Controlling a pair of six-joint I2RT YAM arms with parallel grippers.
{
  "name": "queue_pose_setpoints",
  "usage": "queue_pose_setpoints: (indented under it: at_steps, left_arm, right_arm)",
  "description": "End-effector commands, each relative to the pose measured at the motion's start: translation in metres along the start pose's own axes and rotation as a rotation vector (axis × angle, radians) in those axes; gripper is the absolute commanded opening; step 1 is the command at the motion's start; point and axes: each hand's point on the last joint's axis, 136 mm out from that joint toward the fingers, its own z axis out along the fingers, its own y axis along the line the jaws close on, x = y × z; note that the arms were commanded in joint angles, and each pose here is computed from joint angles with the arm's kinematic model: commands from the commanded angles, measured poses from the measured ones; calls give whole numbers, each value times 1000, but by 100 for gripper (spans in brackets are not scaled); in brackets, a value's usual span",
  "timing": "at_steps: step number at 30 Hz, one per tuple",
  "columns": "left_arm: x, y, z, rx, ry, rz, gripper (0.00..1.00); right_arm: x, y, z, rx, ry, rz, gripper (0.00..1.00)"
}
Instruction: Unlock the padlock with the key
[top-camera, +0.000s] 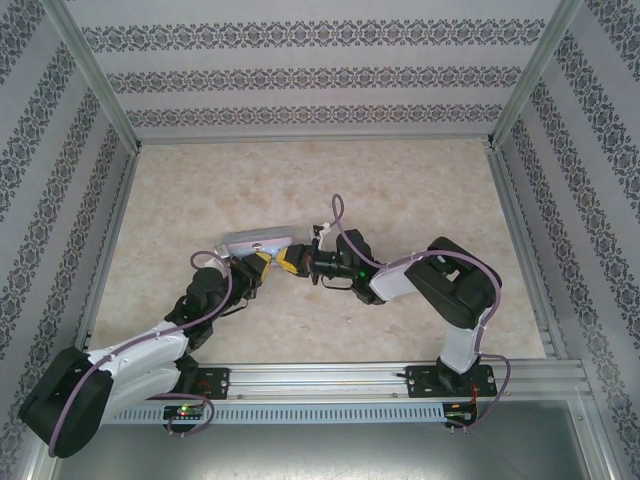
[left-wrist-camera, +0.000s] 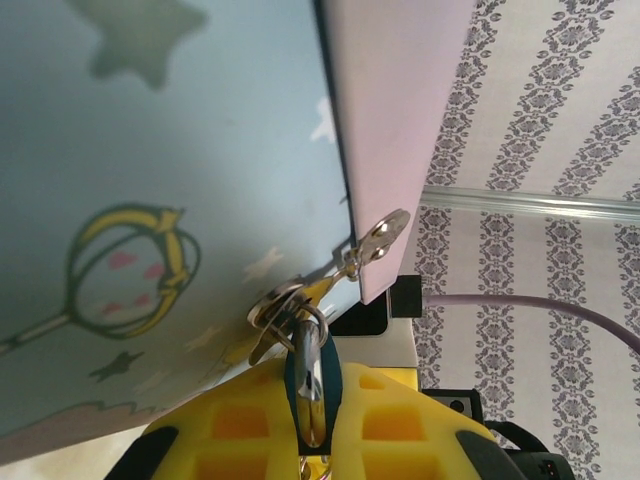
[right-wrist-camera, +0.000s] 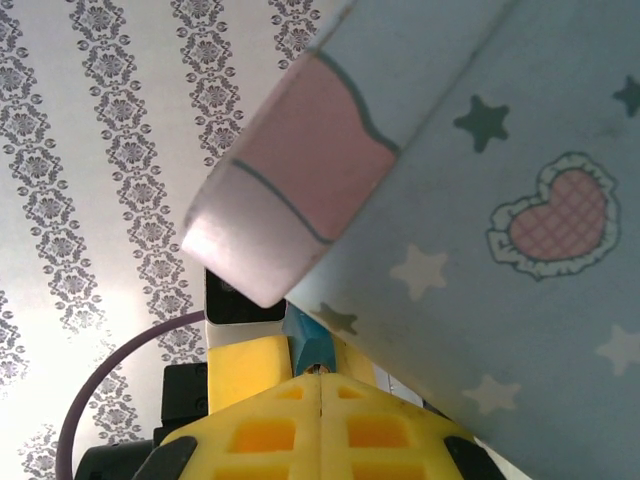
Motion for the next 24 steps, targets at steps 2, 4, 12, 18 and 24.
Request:
queue_pose_setpoints:
  at_steps: [2,4,12,18,24]
  left_arm:
    - [35,-66,-1,219,182,63,0]
    - [35,-66,-1,219,183,60,0]
    - [35,-68,-2,225,184,63,0]
    - [34,-69,-5,227,179,65,0]
    - [35,-71,-7,236,180,67,0]
  right_arm:
    - [-11,8,14,-16,-16,-45,0]
    - [-13,7,14,-16,-23,-43,0]
    - [-26,-6,3,65,-76,-99,0]
    - [-42,-3,-5,64,-110,-101,0]
    - [-48,-1,-3,58,-120,-96,0]
